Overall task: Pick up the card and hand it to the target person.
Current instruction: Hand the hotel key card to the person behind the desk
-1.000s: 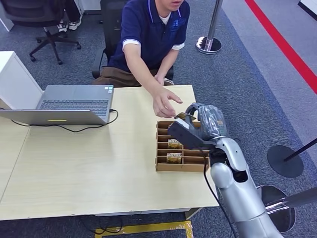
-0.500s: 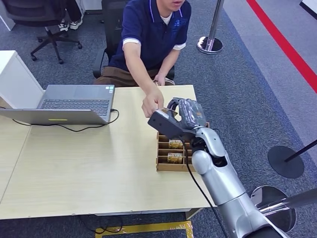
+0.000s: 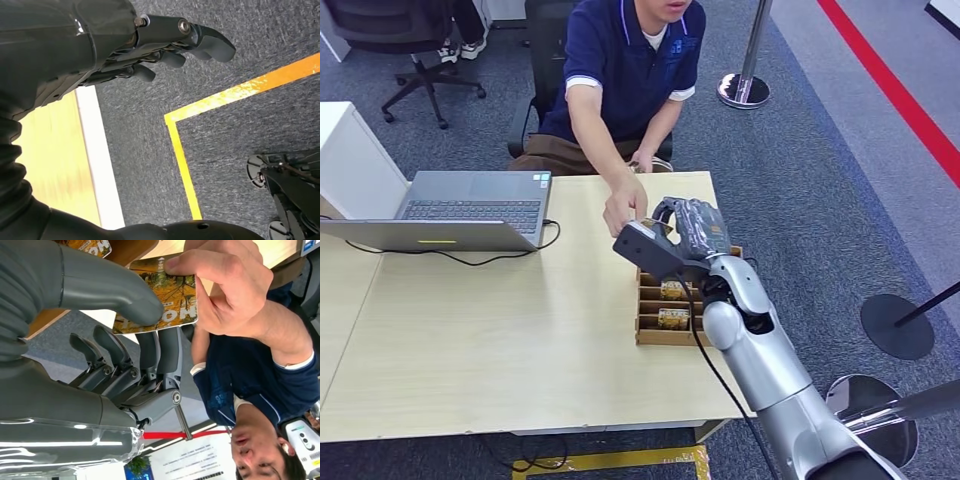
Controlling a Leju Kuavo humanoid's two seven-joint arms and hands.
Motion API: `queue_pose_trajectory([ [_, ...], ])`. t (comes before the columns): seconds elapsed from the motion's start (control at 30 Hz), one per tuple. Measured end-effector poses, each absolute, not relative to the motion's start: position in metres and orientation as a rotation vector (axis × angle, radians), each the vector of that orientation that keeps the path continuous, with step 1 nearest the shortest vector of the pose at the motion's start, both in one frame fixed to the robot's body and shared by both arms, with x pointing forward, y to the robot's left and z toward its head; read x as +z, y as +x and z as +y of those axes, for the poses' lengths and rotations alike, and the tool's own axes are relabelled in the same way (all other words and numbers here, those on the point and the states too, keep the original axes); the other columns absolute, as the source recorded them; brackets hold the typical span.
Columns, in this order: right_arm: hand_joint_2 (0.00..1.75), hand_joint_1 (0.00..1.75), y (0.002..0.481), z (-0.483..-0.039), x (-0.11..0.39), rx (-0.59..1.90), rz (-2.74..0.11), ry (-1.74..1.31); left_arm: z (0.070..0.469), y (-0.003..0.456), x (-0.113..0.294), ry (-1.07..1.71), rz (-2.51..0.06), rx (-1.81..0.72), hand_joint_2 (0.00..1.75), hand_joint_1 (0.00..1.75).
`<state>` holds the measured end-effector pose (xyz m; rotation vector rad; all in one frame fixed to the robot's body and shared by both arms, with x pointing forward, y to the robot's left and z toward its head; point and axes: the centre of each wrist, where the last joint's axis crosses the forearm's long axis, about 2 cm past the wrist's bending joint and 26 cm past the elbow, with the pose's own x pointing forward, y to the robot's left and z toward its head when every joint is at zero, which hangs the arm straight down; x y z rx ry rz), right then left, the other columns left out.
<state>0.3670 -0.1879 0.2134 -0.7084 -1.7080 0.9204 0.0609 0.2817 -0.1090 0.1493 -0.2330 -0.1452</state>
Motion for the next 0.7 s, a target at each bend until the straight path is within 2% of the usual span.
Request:
queue_pose_trajectory([
  [0.03, 1.75, 0.00, 0.3670, -0.1877, 0.2132, 0.921, -1.708, -0.707, 0.2817, 0.0609, -0.1090, 0.150, -0.231, -0.149, 1.75, 0.00],
  [0.07, 1.75, 0.00, 0.3669, -0.1873, 0.2131, 0.923, -1.708, -0.706, 0.2817, 0.0608, -0.1090, 0.150, -0.228, -0.153, 1.75, 0.00],
  [0.2, 1.75, 0.00, 0.3666, -0.1865, 0.2130, 0.924, -1.709, -0.703, 0.2817, 0.0608, -0.1090, 0.151, -0.228, -0.153, 0.00, 0.00],
  [0.7, 1.75, 0.00, 0.3616, -0.1881, 0.2174, 0.849, -1.767, -0.732, 0.2821, 0.0605, -0.1090, 0.173, -0.214, -0.141, 0.00, 0.00],
])
